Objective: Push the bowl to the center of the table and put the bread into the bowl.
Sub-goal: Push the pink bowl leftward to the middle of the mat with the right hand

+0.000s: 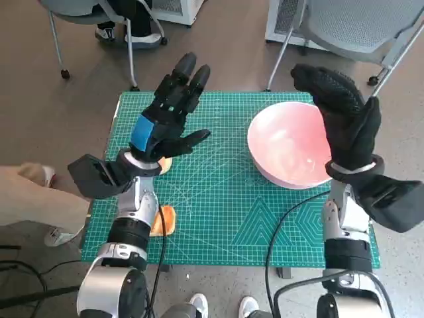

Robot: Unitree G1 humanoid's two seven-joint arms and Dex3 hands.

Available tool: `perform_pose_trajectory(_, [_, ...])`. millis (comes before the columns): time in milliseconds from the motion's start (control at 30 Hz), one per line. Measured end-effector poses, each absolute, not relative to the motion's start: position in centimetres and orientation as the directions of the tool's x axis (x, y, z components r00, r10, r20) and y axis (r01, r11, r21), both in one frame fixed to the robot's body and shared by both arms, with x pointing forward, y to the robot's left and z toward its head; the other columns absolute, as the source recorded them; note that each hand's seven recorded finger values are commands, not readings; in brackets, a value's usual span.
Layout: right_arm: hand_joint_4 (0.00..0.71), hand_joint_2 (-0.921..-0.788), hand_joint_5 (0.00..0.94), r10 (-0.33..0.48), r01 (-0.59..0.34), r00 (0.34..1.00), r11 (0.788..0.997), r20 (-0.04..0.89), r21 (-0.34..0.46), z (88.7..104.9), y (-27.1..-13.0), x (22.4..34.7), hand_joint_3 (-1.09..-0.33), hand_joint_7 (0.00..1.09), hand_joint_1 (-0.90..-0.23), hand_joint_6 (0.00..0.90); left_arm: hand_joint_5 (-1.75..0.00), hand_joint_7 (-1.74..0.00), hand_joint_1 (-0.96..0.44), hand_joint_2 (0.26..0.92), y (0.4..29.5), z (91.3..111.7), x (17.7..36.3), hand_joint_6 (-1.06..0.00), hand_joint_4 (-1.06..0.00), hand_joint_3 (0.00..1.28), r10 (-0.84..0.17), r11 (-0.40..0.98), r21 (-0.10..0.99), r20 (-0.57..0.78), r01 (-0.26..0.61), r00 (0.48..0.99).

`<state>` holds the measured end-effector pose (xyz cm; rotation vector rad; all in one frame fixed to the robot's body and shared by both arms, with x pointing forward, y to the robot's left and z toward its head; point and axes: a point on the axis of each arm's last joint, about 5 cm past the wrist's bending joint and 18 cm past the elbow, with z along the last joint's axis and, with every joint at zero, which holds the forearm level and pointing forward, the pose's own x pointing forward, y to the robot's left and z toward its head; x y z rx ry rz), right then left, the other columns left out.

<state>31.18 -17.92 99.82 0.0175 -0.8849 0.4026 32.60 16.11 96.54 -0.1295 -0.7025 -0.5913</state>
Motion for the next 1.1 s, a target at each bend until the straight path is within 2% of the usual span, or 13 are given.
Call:
perform_pose_trajectory(267, [0.251, -0.921, 0.004, 0.340, -0.346, 0.574, 0.925, 0.745, -0.155, 99.8, -18.5, 31.3, -0.708, 0.52, -0.631, 0.105, 0.00, 0.00, -0.35, 0.921, 16.1, 96.5, 32.6, -0.13, 0.00, 0.25, -0.469, 0.829, 0.083, 0.641, 0.553, 0.607])
perform_pose_trajectory(500, [0.261, -0.921, 0.004, 0.286, -0.263, 0.630, 0.953, 0.722, -0.149, 100.1, -21.4, 32.0, -0.696, 0.46, -0.635, 0.143, 0.00, 0.00, -0.36, 0.921, 16.1, 96.5, 32.6, -0.13, -0.01, 0.25, -0.467, 0.832, 0.087, 0.644, 0.548, 0.606])
perform_pose_trajectory(667, [0.260, -0.921, 0.002, 0.180, -0.146, 0.691, 0.983, 0.700, -0.109, 100.5, -23.8, 32.3, -0.692, 0.45, -0.661, 0.155, 0.00, 0.00, -0.37, 0.921, 16.2, 96.4, 32.5, -0.13, -0.01, 0.25, -0.463, 0.835, 0.087, 0.645, 0.544, 0.608])
perform_pose_trajectory(800, [0.259, -0.921, 0.001, 0.064, -0.034, 0.745, 0.998, 0.664, -0.058, 100.7, -25.3, 32.6, -0.692, 0.42, -0.678, 0.170, 0.00, 0.00, -0.37, 0.921, 16.2, 96.3, 32.5, -0.13, -0.01, 0.25, -0.459, 0.837, 0.083, 0.643, 0.540, 0.613])
perform_pose_trajectory(933, [0.253, -0.921, 0.000, -0.044, 0.045, 0.796, 0.999, 0.604, 0.014, 100.6, -26.1, 32.9, -0.695, 0.38, -0.663, 0.183, 0.00, 0.00, -0.36, 0.921, 16.2, 96.2, 32.5, -0.13, -0.01, 0.25, -0.453, 0.842, 0.082, 0.645, 0.534, 0.615])
perform_pose_trajectory(1100, [0.237, -0.921, 0.000, -0.119, 0.087, 0.850, 0.992, 0.513, 0.086, 100.2, -26.9, 33.0, -0.710, 0.35, -0.614, 0.186, 0.00, 0.00, -0.37, 0.921, 16.2, 96.2, 32.4, -0.13, -0.01, 0.25, -0.453, 0.842, 0.084, 0.645, 0.532, 0.615])
